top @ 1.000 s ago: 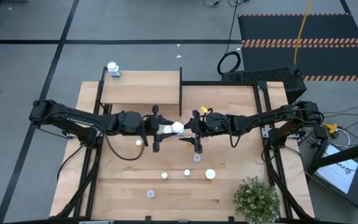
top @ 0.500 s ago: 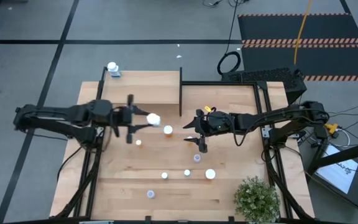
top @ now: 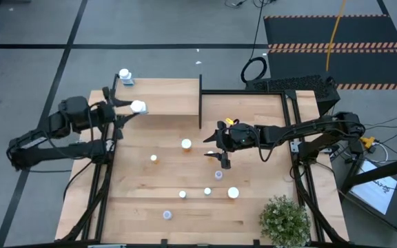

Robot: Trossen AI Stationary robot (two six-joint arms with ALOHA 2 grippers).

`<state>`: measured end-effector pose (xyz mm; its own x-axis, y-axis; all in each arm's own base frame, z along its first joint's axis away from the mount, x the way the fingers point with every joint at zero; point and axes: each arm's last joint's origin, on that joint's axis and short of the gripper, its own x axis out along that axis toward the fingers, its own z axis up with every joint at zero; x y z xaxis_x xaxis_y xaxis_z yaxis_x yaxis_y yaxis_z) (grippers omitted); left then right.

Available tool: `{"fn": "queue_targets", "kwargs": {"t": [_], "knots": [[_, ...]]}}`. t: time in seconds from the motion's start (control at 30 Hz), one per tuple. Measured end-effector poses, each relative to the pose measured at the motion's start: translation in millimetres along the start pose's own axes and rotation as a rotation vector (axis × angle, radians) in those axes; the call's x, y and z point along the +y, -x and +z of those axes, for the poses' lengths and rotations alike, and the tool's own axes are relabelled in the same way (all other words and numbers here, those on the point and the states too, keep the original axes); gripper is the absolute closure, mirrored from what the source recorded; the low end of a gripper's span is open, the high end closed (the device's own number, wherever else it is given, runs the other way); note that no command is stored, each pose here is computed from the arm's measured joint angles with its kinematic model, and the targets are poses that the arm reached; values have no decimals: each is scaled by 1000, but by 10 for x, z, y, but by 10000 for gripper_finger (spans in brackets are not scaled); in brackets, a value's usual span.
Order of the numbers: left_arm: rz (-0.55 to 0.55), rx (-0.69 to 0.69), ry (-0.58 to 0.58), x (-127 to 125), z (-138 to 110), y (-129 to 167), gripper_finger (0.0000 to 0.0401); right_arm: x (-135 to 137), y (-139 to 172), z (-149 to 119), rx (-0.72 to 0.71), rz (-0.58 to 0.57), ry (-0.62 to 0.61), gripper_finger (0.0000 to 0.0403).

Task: Pick and place medicine bottles onto shelf by color
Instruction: Put the white pill bottle on the shelf aligned with the other white pill bottle

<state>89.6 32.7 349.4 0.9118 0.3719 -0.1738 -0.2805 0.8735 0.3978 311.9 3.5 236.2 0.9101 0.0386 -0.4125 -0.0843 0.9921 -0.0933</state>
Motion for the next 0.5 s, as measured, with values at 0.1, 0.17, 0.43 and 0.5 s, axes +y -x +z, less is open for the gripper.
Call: {"fn": "queue_targets", "kwargs": {"t": [0.1,0.17,0.43,0.5], "knots": [[0,11,-13,40,-31,8,232,0,0,-1,1,0,8,160],[-10,28,-16,63,-55,-13,230,0,1,-2,3,1,10,161],[20,83,-4,225,-136,-156,223,2,0,-15,15,2,41,161],[35,62,4,286,-135,-180,227,2,1,-14,15,3,52,161]]}}
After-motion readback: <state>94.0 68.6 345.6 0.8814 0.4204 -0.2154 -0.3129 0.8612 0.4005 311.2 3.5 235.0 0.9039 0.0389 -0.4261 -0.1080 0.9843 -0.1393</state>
